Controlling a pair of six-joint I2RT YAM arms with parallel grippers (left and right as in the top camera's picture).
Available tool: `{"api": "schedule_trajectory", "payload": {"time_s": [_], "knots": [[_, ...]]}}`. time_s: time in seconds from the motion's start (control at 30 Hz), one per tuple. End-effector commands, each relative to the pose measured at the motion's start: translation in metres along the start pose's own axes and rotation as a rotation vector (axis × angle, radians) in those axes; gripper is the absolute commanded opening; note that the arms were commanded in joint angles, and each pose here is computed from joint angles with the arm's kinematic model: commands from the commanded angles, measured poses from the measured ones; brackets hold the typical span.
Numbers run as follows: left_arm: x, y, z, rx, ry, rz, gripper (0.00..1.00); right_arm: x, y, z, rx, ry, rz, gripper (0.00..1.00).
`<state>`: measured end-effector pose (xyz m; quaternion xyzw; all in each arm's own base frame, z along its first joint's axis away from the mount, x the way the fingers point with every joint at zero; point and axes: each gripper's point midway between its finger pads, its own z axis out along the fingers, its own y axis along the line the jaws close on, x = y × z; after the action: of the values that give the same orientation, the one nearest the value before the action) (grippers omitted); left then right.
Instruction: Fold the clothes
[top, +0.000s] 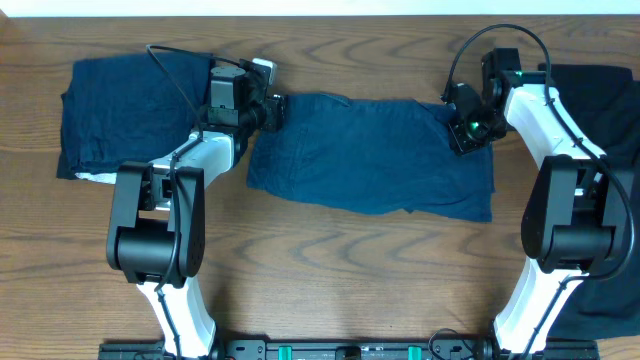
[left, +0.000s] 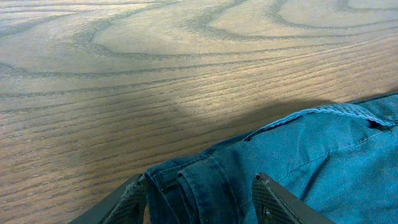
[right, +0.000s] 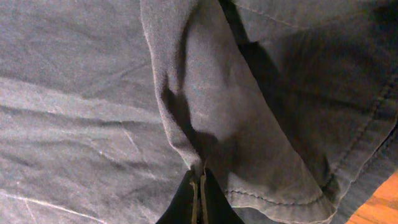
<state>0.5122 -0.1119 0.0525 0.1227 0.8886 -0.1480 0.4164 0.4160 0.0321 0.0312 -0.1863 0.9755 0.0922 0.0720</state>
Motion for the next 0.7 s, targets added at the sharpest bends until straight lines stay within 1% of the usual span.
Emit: {"api": "schedule_trajectory", "payload": {"time_s": [0.0,0.3,0.37,0.4,0.53,0.6,0.67], "knots": [[0.010,-0.002,0.006,0.024,0.025,0.001,0.56,-0.004,0.006,-0.009,0.004,-0.025,-0.004,0.01],[0.017,-0.004,0.011,0.029,0.040,0.000,0.56,-0.005,0.005,-0.009,0.005,-0.028,-0.005,0.01],[0.013,-0.004,0.010,0.029,0.028,0.003,0.47,-0.005,0.005,-0.009,0.005,-0.029,-0.005,0.01],[0.011,-0.004,0.009,0.029,0.023,0.005,0.45,-0.005,0.005,-0.009,0.005,-0.029,-0.005,0.01],[-0.001,-0.007,0.002,0.030,-0.001,0.011,0.32,-0.005,0.005,-0.009,0.005,-0.029,-0.004,0.01],[-0.007,-0.013,-0.005,0.057,-0.012,0.015,0.25,-0.005,0.005,-0.009,0.005,-0.028,-0.004,0.01],[-0.015,-0.018,-0.013,0.073,-0.022,0.018,0.14,-0.005,0.005,-0.009,0.005,-0.027,-0.004,0.01]]}}
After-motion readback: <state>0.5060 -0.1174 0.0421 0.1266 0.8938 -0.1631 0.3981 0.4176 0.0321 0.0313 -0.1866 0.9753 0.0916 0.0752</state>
